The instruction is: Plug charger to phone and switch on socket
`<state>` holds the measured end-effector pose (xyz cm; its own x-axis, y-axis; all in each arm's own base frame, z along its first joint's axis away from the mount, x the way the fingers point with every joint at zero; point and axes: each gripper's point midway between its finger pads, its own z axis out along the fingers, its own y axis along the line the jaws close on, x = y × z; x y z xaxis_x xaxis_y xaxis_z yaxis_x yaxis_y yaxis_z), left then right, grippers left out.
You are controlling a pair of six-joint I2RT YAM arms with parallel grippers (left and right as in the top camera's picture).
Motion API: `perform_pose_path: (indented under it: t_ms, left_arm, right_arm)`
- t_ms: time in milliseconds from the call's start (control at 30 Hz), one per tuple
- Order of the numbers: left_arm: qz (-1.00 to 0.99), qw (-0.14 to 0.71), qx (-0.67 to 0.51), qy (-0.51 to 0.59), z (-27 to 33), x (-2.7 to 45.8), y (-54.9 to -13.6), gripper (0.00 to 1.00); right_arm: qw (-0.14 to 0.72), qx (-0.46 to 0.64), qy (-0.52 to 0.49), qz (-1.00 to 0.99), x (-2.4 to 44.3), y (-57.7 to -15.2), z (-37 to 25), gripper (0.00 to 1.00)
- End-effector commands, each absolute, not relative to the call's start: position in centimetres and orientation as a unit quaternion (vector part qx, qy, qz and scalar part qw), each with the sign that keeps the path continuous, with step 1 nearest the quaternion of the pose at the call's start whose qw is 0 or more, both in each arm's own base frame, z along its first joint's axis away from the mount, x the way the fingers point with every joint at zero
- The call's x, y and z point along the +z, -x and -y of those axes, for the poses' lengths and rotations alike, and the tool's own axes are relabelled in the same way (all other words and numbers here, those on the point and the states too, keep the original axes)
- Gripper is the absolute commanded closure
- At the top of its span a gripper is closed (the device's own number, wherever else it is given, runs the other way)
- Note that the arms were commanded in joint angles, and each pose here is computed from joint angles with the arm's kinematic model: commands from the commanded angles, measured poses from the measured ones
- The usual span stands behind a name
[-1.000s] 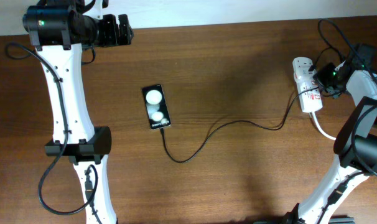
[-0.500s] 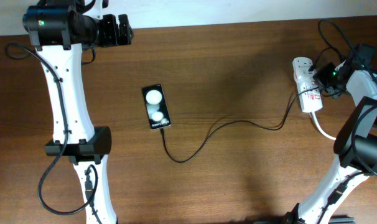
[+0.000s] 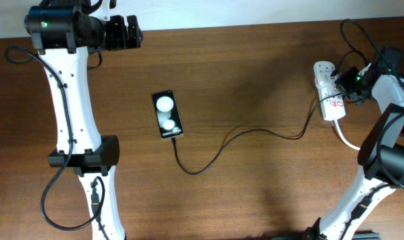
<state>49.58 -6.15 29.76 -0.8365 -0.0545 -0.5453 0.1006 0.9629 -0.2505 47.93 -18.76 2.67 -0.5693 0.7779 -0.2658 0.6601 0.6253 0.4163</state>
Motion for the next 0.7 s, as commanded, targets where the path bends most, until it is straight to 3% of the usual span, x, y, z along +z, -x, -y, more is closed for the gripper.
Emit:
perform_pose_path:
  t_ms: [0, 667]
  left_arm:
    - [-0.945, 0.300, -0.132, -0.012, 5.9, 31.0, -49.2, 0.01]
    - [-0.945, 0.300, -0.132, -0.012, 5.9, 31.0, -49.2, 0.01]
  right_arm:
    - [0.185, 0.150, -0.412, -0.879, 1.2, -47.3, 17.7, 0.96]
    - [0.175, 0.151, -0.391, -0.891, 1.0, -47.5, 15.9, 0.96]
